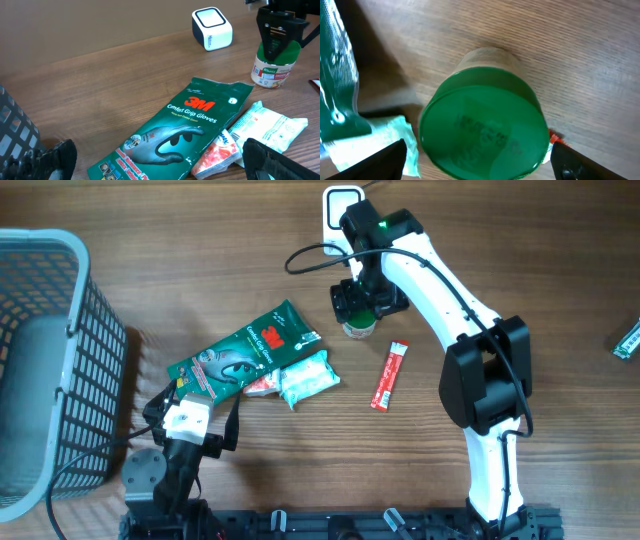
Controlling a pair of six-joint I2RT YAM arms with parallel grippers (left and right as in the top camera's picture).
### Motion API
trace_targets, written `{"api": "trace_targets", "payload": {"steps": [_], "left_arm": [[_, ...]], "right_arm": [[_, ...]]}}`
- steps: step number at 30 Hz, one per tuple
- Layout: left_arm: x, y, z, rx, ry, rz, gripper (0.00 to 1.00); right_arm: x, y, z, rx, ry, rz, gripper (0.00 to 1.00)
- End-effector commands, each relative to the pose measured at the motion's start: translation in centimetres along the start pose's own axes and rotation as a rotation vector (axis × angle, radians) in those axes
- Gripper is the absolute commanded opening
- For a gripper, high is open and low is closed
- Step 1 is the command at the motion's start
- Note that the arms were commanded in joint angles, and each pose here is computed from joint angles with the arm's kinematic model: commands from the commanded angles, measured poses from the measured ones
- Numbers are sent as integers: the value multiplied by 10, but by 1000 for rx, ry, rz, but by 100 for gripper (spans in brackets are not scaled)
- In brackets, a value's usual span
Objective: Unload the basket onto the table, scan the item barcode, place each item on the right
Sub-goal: 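Lift the green-capped jar with the right gripper toward the scanner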
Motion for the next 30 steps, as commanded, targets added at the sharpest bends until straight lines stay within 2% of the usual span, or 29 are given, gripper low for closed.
{"api": "trace_targets", "payload": {"steps": [1, 3, 5, 6, 8, 9, 10, 12, 15, 20, 26, 30], "left_arm": [[-1, 2, 0, 11, -1, -8, 100], [-1, 2, 0, 11, -1, -8, 99], [-1, 2, 0, 11, -1, -8, 100], [-1, 2, 0, 11, -1, -8, 100], [-1, 2, 0, 11, -1, -8, 100], [-1, 2, 0, 11, -1, -8, 100], [-1, 2, 0, 11, -1, -8, 100], [-1, 2, 0, 11, -1, -8, 100], [-1, 2, 0, 11, -1, -8, 100], [-3, 1, 0, 6, 9, -6, 100], [-26, -10, 1, -36, 107, 15, 100], [-41, -16, 4, -61, 168, 28, 100]], "right_arm": [[-7, 3, 18, 23, 13, 97, 94], [-8, 19, 58, 110, -25, 17, 95], [0, 23, 85, 154, -89, -265, 99], [1, 22, 91, 166, -90, -434, 100], [1, 10, 89, 144, -75, -969, 100], [0, 6, 85, 130, -66, -1150, 100], [-2, 5, 81, 127, -47, -1320, 100], [-4, 4, 73, 116, -27, -1508, 100], [-2, 3, 59, 115, -19, -1626, 100], [-5, -1, 32, 91, -6, -1657, 100], [-6, -4, -10, 85, 2, -1658, 100], [-4, -15, -26, 57, -55, -1646, 100]]}}
Point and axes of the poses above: each gripper's point midway between its finger pads, its own z axis back along the fingers, its own y axis along the line the jaws close on, x = y × z, the point moved 1 cm from there along z, back along the fingers, and after that the axes turned 11 degrees about -z, right-handed, at the moved point
